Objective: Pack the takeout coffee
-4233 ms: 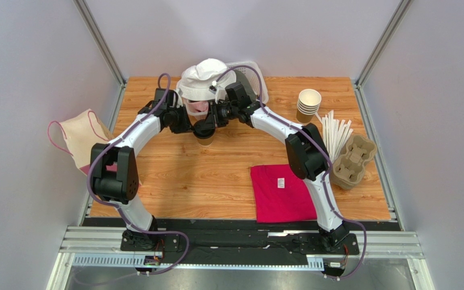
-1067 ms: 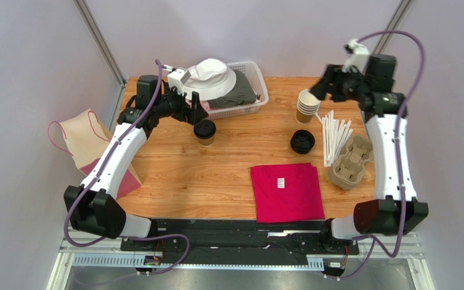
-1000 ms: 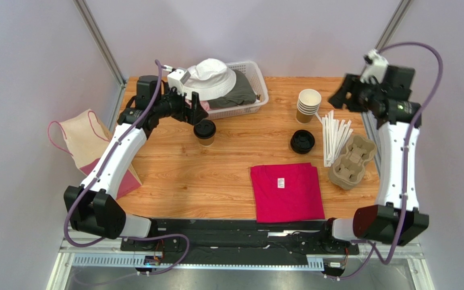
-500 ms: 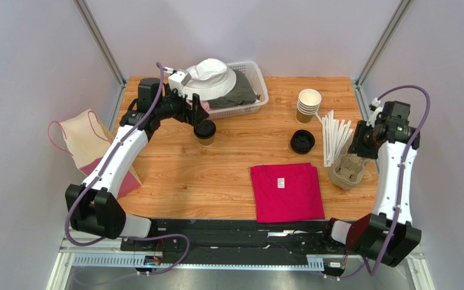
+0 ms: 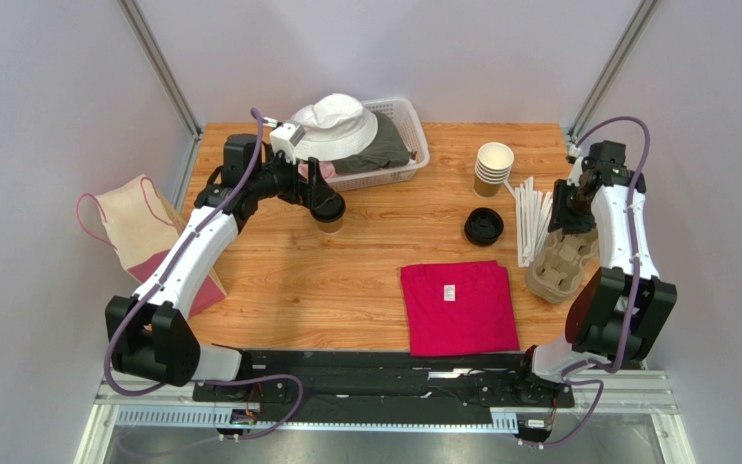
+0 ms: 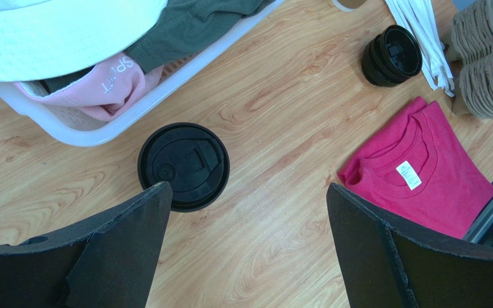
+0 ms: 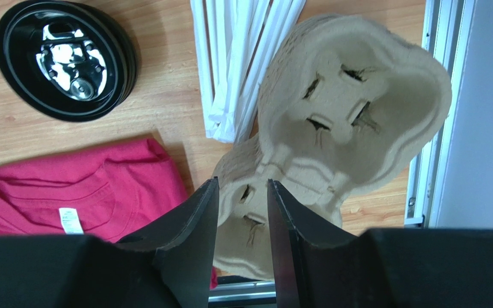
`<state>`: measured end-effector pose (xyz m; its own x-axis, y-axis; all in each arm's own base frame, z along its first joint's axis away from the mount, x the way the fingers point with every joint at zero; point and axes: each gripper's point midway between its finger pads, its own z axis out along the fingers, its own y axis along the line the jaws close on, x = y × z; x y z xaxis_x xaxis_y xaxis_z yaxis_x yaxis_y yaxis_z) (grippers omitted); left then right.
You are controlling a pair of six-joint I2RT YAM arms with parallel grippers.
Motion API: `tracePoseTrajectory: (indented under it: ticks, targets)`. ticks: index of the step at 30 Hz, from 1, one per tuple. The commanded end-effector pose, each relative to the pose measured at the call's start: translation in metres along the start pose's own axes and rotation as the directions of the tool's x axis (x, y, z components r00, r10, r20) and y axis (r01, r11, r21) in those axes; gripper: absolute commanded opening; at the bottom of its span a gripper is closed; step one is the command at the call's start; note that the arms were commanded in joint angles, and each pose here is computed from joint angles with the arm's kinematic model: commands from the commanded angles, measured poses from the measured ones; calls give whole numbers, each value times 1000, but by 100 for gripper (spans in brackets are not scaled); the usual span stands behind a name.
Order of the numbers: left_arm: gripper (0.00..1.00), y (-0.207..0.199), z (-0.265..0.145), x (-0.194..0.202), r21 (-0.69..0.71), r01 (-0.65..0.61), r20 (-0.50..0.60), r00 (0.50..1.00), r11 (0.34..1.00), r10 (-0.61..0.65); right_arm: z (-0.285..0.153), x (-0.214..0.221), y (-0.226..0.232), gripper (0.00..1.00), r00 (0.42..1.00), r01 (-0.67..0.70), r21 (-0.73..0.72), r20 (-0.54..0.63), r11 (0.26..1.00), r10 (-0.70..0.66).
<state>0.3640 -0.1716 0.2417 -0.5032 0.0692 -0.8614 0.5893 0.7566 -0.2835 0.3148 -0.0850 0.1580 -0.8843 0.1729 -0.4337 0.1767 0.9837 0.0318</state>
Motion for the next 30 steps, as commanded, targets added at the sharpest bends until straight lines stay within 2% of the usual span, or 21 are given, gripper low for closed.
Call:
tracePoseTrajectory:
  ticks: [1,10,17,30]
  targets:
    - [99,-9,-9,-22,6,-35,87,996,999,34,2,-28,-12,38,996,67,65,58,996,-70]
    - [99,3,-10,-21,-15,-22,94,995,1000,23,26,-7,-13,35,996,90,57,-7,994,-90]
    - [99,13,-6,-17,-20,36,90,995,999,-34,33,0,-8,34,995,98,18,-35,995,-97]
    - [99,21,-2,-16,-23,63,85,994,998,-61,44,7,-12,27,991,116,26,-76,993,-114]
